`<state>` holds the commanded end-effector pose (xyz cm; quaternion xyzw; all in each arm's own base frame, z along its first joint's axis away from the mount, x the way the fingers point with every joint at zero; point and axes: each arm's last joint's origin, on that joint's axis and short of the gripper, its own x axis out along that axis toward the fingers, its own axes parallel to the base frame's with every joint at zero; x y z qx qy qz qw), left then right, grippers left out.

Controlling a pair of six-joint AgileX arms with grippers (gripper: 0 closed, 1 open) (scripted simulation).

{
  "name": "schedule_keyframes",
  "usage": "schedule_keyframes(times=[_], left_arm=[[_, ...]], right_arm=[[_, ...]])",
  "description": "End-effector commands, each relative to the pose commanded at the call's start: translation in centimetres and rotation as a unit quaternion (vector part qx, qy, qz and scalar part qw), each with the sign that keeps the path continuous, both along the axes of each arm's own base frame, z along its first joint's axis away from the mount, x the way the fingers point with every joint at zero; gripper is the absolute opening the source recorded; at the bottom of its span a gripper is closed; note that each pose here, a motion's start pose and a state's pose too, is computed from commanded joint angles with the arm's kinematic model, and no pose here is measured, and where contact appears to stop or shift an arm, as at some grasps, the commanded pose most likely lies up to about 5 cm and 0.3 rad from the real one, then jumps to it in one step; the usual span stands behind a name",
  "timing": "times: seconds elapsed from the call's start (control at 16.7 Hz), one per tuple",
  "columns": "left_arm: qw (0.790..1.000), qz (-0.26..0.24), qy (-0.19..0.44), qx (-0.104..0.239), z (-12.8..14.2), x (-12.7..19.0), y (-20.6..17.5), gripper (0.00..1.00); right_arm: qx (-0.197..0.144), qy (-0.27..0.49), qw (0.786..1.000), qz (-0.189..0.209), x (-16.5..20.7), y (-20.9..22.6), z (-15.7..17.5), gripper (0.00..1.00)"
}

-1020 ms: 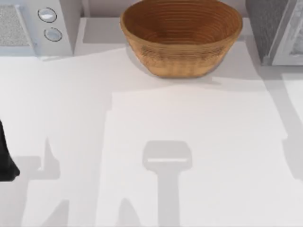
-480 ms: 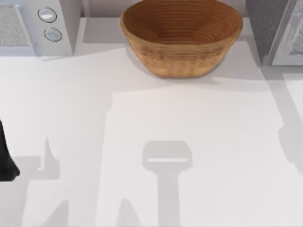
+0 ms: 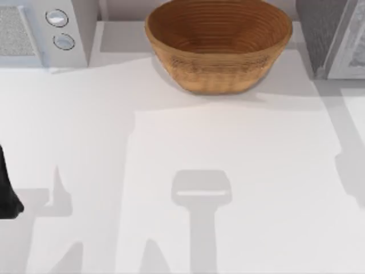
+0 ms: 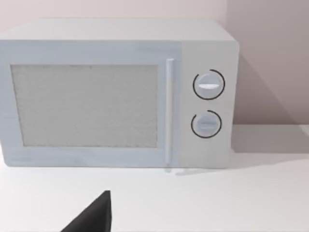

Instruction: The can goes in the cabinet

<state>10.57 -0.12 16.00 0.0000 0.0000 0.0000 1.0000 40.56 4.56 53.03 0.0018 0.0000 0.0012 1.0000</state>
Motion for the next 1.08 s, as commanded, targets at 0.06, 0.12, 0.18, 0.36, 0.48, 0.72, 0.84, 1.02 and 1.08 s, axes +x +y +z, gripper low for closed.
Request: schedule_keyframes(times=[0.06, 0.12, 0.18, 0.36, 0.48, 0.72, 0.84, 1.02, 1.08], left_arm=[[1.000, 0.000, 0.000, 0.000, 0.00, 0.00, 0.00, 1.00], [1.000, 0.000, 0.000, 0.000, 0.00, 0.00, 0.00, 1.00], [1.000, 0.000, 0.000, 0.000, 0.00, 0.00, 0.00, 1.00], [1.000, 0.000, 0.000, 0.000, 0.00, 0.00, 0.00, 1.00], [1.000, 0.000, 0.000, 0.000, 0.00, 0.00, 0.00, 1.00], [1.000, 0.000, 0.000, 0.000, 0.00, 0.00, 0.00, 1.00], [1.000, 0.000, 0.000, 0.000, 0.00, 0.00, 0.00, 1.00], [1.000, 0.000, 0.000, 0.000, 0.00, 0.00, 0.00, 1.00], [1.000, 0.000, 0.000, 0.000, 0.00, 0.00, 0.00, 1.00]], right_arm=[[0.000, 0.000, 1.000, 0.000, 0.00, 0.00, 0.00, 0.15], [0.000, 0.000, 1.000, 0.000, 0.00, 0.00, 0.00, 0.23], [0.000, 0.000, 1.000, 0.000, 0.00, 0.00, 0.00, 0.30], [0.000, 0.000, 1.000, 0.000, 0.00, 0.00, 0.00, 0.53], [0.000, 0.000, 1.000, 0.000, 0.00, 0.00, 0.00, 0.68], [0.000, 0.000, 1.000, 0.000, 0.00, 0.00, 0.00, 0.98], [0.000, 0.000, 1.000, 0.000, 0.00, 0.00, 0.00, 1.00], [0.000, 0.000, 1.000, 0.000, 0.00, 0.00, 0.00, 1.00], [0.000, 0.000, 1.000, 0.000, 0.00, 0.00, 0.00, 1.00]])
